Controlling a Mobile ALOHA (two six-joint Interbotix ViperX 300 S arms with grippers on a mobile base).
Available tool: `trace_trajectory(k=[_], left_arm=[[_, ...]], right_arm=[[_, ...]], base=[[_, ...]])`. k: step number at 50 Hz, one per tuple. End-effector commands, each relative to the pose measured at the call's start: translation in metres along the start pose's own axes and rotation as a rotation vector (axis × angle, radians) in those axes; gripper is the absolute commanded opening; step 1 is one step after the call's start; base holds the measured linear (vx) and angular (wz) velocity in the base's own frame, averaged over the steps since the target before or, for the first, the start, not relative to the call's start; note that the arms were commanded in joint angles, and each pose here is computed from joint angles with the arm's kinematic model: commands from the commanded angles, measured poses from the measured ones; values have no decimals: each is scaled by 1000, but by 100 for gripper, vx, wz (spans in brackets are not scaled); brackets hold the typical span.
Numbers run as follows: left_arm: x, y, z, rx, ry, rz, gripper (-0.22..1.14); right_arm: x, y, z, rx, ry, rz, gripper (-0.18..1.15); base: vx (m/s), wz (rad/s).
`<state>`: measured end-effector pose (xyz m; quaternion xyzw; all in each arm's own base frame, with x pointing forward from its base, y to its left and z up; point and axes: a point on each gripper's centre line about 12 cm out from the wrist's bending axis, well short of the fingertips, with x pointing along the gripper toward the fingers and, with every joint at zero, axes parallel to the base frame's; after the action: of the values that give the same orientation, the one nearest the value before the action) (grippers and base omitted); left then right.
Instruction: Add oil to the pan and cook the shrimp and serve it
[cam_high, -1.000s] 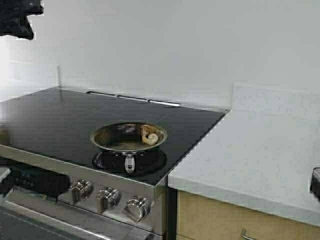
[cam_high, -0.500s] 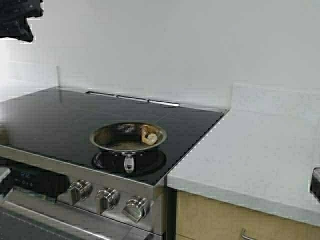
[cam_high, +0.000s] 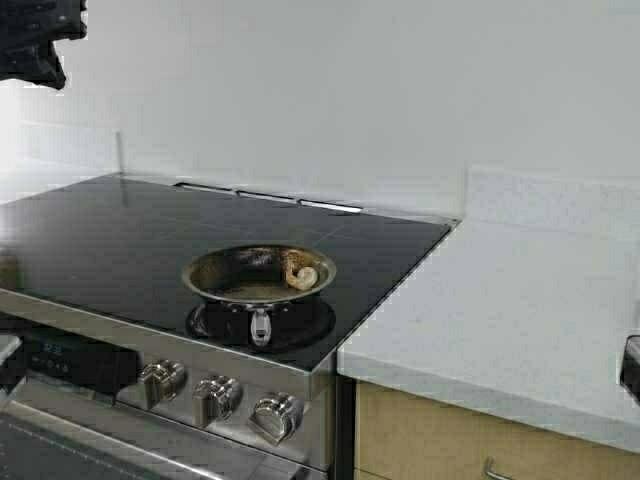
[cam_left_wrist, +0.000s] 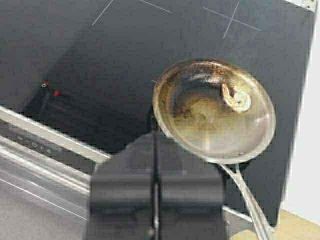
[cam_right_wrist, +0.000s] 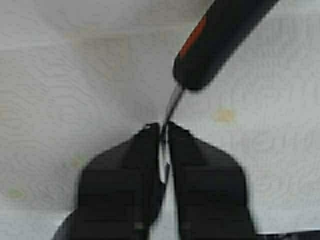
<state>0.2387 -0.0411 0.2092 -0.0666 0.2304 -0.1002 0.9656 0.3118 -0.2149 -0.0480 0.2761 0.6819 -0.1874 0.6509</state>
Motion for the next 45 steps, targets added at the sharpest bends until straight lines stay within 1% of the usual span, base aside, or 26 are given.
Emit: trace_trajectory(k=[1,8,24,37,45], left_arm=[[0,-1,4,2,-12,-3,2],[0,-1,6,3,-15,-3,2],[0,-1,5,-2,-14,-3,2],[0,-1,5,-2,-14,-3,2],[0,-1,6,-2,-15,-3,2]], right_arm=[[-17,2,8,-3,-2,13,106],[-24,4,8,-18,31,22,103],[-49,8,13,-24,-1,28,104],[-85,12,30,-20,-99,32,104],[-110,15,34,-18,-158,36,104]], base=[[0,0],[0,0],[0,0],[0,0],[0,0]])
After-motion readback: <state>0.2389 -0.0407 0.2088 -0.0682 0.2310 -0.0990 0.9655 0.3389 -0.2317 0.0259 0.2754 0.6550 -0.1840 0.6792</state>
